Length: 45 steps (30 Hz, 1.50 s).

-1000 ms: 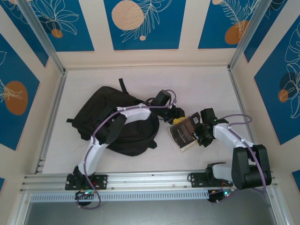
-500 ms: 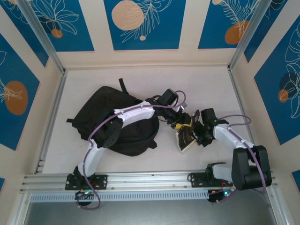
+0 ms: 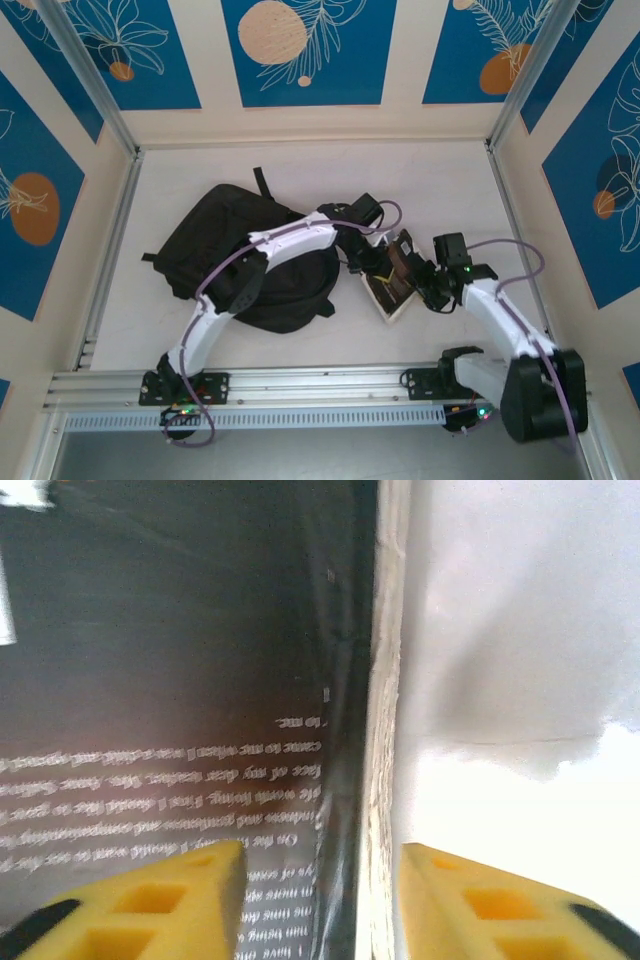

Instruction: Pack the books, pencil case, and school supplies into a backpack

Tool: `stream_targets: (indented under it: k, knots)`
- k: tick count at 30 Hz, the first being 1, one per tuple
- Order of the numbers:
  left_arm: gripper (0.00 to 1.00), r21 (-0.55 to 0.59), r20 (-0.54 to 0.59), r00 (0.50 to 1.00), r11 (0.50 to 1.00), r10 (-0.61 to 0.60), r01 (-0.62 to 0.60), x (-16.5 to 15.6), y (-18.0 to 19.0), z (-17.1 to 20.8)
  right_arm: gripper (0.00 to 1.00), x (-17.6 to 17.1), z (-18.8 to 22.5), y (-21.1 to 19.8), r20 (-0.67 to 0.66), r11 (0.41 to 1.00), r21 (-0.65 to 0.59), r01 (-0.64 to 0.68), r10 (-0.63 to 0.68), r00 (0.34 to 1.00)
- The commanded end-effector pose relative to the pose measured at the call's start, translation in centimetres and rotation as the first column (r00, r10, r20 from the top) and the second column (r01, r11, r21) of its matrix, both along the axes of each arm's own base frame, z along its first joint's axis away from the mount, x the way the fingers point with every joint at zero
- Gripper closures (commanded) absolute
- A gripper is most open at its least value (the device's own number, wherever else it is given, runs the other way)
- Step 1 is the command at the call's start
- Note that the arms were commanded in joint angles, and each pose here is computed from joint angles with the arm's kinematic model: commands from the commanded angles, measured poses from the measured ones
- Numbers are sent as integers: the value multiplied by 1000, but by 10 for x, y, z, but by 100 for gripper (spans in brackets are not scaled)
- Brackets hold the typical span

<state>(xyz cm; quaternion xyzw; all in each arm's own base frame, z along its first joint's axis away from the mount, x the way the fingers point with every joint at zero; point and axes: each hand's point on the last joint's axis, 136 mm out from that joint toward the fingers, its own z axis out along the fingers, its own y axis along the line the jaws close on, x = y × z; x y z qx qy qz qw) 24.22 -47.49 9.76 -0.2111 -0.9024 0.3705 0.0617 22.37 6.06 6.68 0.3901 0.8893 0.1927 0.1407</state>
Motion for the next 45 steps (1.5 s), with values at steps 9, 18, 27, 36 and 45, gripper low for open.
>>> stream_targets:
  k: [9, 18, 27, 36, 45]
  knots:
    - [100, -405, 257, 899, 884, 354, -233, 21, 33, 159, 27, 12, 151, 53, 611, 937, 106, -333, 203, 765]
    - [100, -799, 88, 641, 438, 763, -412, 42, 75, 246, 12, 11, 215, 91, 796, 786, 383, -486, -14, 605]
    - [100, -872, 149, 517, 359, 843, -333, 39, 104, 284, 17, 7, 232, 79, 826, 843, 378, -382, -120, 551]
    - [100, -901, 27, 501, 238, 865, -362, 43, 105, 301, 17, 22, 252, 89, 834, 784, 487, -385, -286, 472]
    - [100, -886, -28, 493, 206, 870, -415, 44, 101, 294, 22, 28, 286, 110, 869, 753, 472, -459, -310, 385]
